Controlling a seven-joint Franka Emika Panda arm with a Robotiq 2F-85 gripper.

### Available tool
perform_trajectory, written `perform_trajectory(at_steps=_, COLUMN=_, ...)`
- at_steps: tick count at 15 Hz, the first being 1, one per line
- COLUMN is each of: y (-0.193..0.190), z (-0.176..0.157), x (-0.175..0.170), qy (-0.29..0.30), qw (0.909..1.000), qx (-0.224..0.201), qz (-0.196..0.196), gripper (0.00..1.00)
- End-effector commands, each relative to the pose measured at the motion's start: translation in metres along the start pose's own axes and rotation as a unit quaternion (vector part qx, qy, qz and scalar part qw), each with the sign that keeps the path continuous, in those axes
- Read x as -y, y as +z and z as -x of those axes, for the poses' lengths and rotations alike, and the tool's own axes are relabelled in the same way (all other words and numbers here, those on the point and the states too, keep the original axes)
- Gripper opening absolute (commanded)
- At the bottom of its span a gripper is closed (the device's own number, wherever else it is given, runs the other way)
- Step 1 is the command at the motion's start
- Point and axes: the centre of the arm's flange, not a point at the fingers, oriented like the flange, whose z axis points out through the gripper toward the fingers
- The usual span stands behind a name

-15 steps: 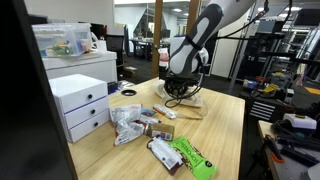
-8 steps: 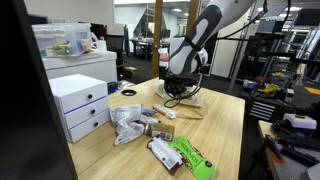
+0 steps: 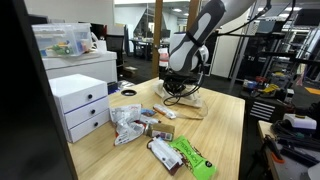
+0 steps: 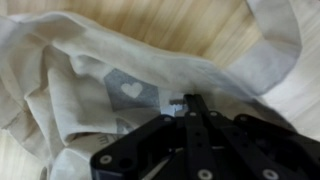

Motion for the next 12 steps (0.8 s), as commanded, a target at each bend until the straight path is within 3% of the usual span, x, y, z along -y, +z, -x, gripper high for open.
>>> perform_trajectory(at_steps=1, y=-0.05, z=0.014, x=-0.018, qy=-0.03, qw=0.9991, qx=0.018, qz=-0.024, gripper=0.0)
perform_trajectory(at_steps=7, y=-0.095, z=0.02, x=-0.028, qy=-0.05, qw=0.9965, qx=0.047, qz=-0.047, gripper=0.0)
perform_trajectory(at_steps=10, y=-0.102, z=0.018, x=-0.03, qy=-0.065, qw=0.9916, qx=0.105, qz=-0.037, gripper=0.0)
perform_trajectory(at_steps=12, y=-0.105, z=0.017, x=-0.039, qy=-0.085, qw=0.9837, qx=0.157, qz=-0.017, gripper=0.0)
